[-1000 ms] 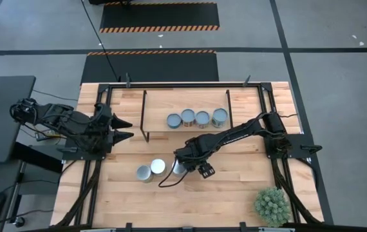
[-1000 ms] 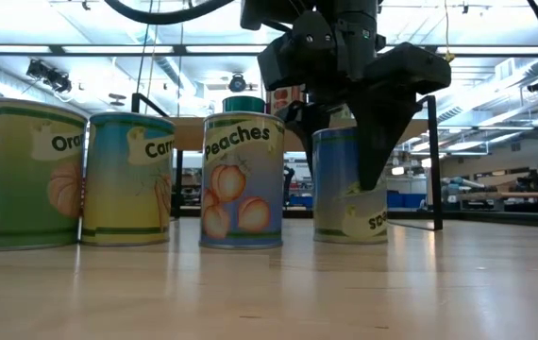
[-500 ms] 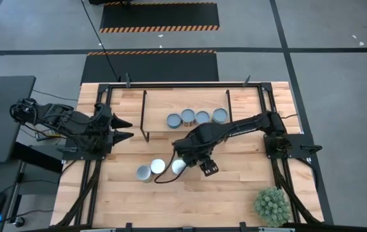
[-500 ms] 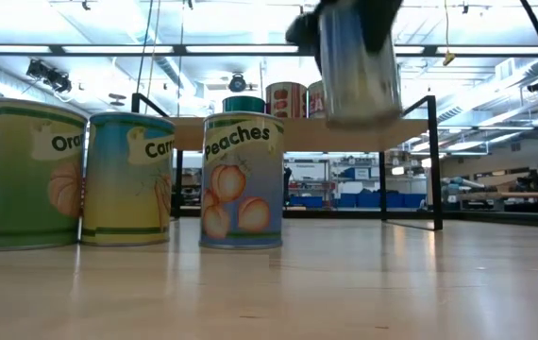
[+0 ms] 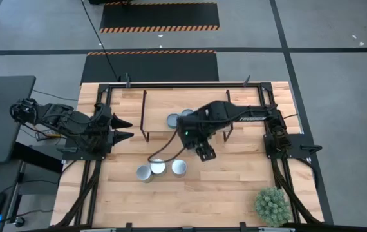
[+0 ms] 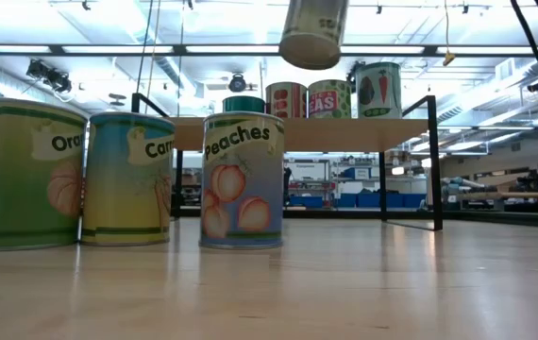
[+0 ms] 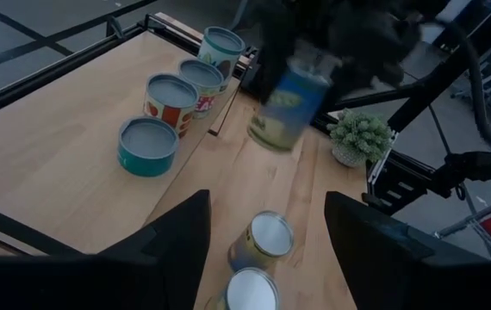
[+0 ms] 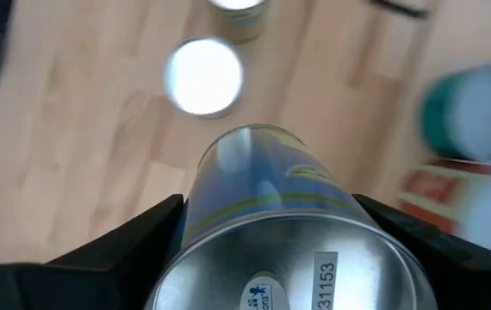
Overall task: Pick and place cans onto a shelf
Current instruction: Put the canned peas on the shelf
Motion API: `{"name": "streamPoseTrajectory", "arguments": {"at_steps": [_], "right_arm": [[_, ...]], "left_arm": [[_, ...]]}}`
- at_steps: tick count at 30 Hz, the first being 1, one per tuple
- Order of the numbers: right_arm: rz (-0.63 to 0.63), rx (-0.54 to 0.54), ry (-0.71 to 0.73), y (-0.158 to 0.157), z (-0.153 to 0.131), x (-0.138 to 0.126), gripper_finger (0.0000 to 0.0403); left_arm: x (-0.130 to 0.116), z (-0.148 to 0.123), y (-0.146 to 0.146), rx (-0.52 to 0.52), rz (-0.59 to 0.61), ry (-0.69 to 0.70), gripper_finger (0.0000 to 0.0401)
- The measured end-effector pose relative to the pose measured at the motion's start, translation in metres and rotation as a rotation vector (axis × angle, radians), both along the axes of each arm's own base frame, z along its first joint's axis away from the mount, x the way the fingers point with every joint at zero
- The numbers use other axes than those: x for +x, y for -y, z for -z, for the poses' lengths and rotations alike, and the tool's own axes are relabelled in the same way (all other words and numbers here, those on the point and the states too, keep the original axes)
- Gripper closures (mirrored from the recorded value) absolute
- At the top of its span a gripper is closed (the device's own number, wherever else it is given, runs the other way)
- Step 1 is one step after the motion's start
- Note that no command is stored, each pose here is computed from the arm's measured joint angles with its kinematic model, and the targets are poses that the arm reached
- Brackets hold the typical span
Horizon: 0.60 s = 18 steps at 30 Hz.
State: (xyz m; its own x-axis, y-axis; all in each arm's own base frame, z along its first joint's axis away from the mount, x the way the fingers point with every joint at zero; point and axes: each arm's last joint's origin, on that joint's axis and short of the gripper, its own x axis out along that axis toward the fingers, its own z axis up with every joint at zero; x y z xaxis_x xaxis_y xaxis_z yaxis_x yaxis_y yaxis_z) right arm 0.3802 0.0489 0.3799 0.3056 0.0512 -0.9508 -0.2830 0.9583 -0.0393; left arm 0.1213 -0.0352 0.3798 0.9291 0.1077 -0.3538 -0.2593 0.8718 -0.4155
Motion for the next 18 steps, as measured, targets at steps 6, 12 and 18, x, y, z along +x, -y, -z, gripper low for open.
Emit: {"name": "streamPoseTrajectory", "arguments": {"at_steps": [6,12,18], "right_arm": [[0.083,-0.012,0.087,0.031,-0.031,-0.023,0.0086],[0.186,-0.114,0.179,0.066,-0.060,-0.052,0.0086],[0.280,-0.183,0.199,0.110,-0.071,-0.069,0.0086]], "left_arm": [[0.000,0.000,0.000,-0.017,-0.007,0.001,0.0168],[0.000,0.000,0.000,-0.014,-0.015,0.003,0.0168],[0.000,0.000,-0.001,-0.001,-0.049,0.009,0.0168]]}}
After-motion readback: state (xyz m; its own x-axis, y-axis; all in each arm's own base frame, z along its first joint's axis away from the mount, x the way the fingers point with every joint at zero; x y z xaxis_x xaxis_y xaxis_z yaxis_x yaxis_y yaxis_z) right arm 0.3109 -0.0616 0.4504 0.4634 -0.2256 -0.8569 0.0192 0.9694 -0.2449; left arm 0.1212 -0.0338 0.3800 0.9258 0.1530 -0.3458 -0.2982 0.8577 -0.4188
